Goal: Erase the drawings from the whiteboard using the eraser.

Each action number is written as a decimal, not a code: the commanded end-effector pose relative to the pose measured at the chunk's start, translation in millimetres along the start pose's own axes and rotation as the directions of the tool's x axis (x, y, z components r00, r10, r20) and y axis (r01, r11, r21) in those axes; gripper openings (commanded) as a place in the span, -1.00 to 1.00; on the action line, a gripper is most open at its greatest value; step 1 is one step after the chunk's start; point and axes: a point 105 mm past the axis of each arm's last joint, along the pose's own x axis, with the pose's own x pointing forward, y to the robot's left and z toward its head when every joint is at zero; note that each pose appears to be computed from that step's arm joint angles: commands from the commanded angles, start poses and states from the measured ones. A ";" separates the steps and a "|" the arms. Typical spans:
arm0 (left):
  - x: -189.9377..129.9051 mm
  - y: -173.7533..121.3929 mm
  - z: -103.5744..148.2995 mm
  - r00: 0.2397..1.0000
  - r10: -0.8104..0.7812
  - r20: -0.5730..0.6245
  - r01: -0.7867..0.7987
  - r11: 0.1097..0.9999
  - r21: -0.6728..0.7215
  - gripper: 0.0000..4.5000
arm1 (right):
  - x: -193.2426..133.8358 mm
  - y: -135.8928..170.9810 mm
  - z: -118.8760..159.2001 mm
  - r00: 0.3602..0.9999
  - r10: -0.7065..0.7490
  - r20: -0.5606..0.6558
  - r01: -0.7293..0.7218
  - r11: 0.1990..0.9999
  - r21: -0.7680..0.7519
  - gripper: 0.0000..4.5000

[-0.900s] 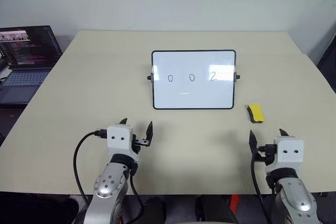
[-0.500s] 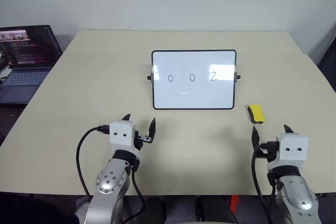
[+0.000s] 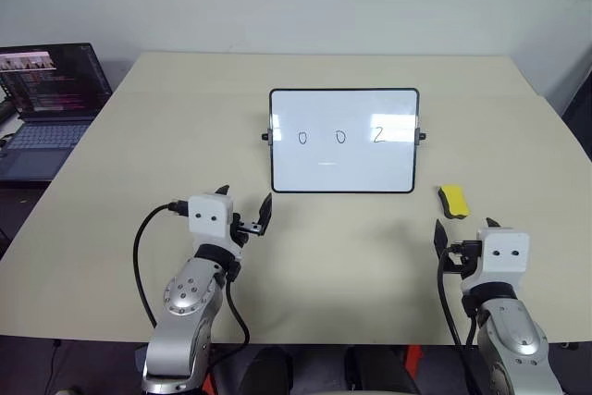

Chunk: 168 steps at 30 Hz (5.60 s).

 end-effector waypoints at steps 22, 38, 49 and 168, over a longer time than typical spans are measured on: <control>-11.6 -37.2 55.0 0.600 -0.792 -0.110 0.793 0.608 -0.048 1.00 | 37.5 3.4 19.0 0.990 0.139 -0.038 -0.137 0.990 0.046 0.98; -17.5 -42.7 42.4 0.523 -0.831 -0.189 0.851 0.523 0.058 1.00 | 85.6 -9.3 4.8 0.974 0.201 -0.101 -0.205 0.978 -0.034 0.98; -21.8 -46.2 41.9 0.524 -0.829 -0.195 0.851 0.518 0.085 1.00 | 100.9 -25.5 -3.8 0.981 0.128 -0.149 -0.127 0.992 0.011 0.98; 52.6 -23.7 30.8 0.813 -0.582 -0.007 0.545 0.758 0.358 1.00 | 140.2 37.1 129.6 0.876 0.353 0.329 -0.318 0.935 -0.156 -0.45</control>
